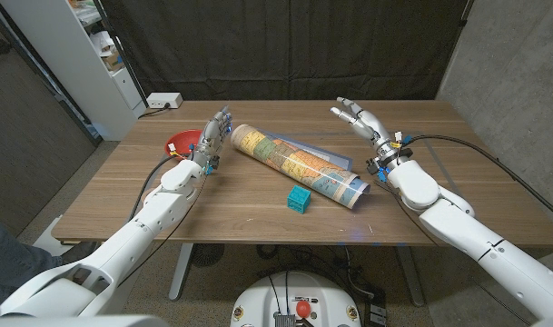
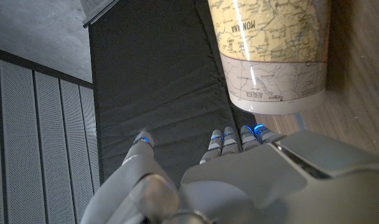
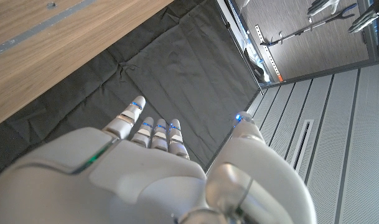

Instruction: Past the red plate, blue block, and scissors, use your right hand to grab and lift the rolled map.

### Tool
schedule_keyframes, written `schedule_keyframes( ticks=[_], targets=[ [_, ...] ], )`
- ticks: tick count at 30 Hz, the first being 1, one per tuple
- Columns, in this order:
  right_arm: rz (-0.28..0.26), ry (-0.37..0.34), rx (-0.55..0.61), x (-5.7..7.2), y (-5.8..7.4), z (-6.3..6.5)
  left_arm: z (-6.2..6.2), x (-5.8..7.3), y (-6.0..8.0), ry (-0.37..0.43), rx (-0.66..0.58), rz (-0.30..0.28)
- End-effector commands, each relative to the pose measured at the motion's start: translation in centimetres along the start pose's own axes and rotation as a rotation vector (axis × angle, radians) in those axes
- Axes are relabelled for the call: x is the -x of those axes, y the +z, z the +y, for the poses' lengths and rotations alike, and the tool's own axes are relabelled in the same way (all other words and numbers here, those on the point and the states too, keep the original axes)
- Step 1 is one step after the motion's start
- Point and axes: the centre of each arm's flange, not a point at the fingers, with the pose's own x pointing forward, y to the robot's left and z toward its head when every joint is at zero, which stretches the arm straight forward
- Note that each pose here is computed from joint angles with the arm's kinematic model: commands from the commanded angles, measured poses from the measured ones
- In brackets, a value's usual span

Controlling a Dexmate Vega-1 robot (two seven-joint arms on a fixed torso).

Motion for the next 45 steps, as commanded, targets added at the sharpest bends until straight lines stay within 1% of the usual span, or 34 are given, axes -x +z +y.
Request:
schedule_keyframes(
  ticks=[1,13,22,27,29,35,45],
  targets=[
    [-0.009,0.011,0.073,0.1,0.8,0.6,0.0,0.2,-0.3,0.002,-0.001,0.01],
    [-0.02,0.025,0.165,0.6,2.0,1.1,0.0,0.6,-0.1,0.006,-0.007,0.009],
    [-0.004,0.041,0.252,0.5,2.8,1.8,0.1,0.7,-0.2,0.009,-0.007,0.011],
    [-0.002,0.038,0.303,0.5,3.2,2.1,0.1,0.7,-0.3,0.007,-0.004,0.013],
    [-0.001,0.051,0.291,0.4,3.3,2.3,0.1,0.8,-0.4,0.006,-0.004,0.014],
    [-0.007,0.058,0.301,0.3,3.5,2.6,0.2,0.8,-0.4,0.006,-0.003,0.014],
    [-0.034,0.075,0.359,0.0,4.2,3.2,0.5,1.0,-0.4,0.017,0.001,0.013]
  ],
)
